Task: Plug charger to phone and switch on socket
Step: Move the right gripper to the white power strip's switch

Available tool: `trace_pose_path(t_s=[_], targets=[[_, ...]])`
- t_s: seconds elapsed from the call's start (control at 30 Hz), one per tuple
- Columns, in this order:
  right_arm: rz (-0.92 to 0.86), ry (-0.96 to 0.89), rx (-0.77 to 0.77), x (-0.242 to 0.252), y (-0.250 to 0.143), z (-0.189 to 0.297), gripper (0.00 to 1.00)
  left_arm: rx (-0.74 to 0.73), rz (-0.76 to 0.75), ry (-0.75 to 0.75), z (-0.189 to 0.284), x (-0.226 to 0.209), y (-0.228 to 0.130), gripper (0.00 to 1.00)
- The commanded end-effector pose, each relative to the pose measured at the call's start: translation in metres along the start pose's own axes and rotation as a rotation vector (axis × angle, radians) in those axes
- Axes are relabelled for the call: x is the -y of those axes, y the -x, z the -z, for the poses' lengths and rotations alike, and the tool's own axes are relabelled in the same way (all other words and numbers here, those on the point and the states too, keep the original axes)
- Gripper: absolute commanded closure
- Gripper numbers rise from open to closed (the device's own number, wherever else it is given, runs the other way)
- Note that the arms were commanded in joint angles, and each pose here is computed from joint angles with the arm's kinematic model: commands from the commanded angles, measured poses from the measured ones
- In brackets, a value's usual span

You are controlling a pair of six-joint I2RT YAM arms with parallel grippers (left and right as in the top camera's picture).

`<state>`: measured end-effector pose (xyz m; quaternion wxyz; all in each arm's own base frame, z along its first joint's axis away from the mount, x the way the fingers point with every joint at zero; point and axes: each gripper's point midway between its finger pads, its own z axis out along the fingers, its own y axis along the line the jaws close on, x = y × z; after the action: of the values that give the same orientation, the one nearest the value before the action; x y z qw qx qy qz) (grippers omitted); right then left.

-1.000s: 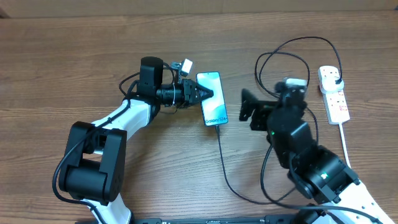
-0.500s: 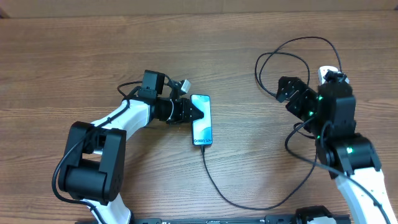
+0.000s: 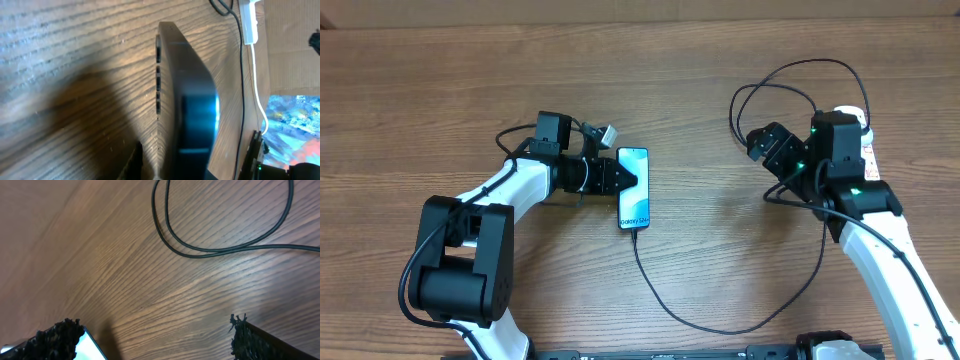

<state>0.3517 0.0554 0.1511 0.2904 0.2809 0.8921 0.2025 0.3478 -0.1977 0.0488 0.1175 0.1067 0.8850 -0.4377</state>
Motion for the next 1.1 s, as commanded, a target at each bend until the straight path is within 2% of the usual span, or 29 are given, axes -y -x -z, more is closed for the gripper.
trace_pose_path(t_s=[0.0, 0.13, 0.37, 0.47, 0.67, 0.83, 0.93, 1.07], targets=[[-0.001, 0.033, 0.018, -0.010, 0.008, 0.003, 0.00, 0.011, -0.052, -0.013, -0.002, 0.000, 0.004, 0.73], [-0.002, 0.034, 0.021, -0.010, 0.009, 0.003, 0.00, 0.000, -0.015, -0.016, -0.008, -0.008, 0.001, 0.73], [-0.002, 0.030, 0.018, -0.009, 0.009, 0.003, 0.00, -0.062, 0.071, -0.094, -0.023, -0.013, -0.017, 0.84], [-0.002, 0.028, 0.020, -0.009, 0.009, 0.003, 0.00, -0.067, 0.075, -0.115, -0.024, -0.011, -0.018, 0.85], [-0.002, 0.030, 0.023, -0.010, 0.010, 0.003, 0.00, -0.067, 0.075, -0.114, -0.024, -0.011, -0.018, 0.78], [-0.001, 0.034, 0.033, -0.011, 0.012, 0.004, 0.00, -0.065, 0.077, -0.086, -0.024, -0.016, -0.018, 0.69], [-0.009, 0.028, 0.050, -0.008, 0.018, 0.004, 0.00, -0.065, 0.081, -0.072, -0.024, -0.018, -0.018, 0.67], [-0.049, 0.002, 0.074, 0.006, 0.031, 0.008, 0.00, -0.064, 0.082, -0.051, -0.025, -0.022, -0.018, 0.59]])
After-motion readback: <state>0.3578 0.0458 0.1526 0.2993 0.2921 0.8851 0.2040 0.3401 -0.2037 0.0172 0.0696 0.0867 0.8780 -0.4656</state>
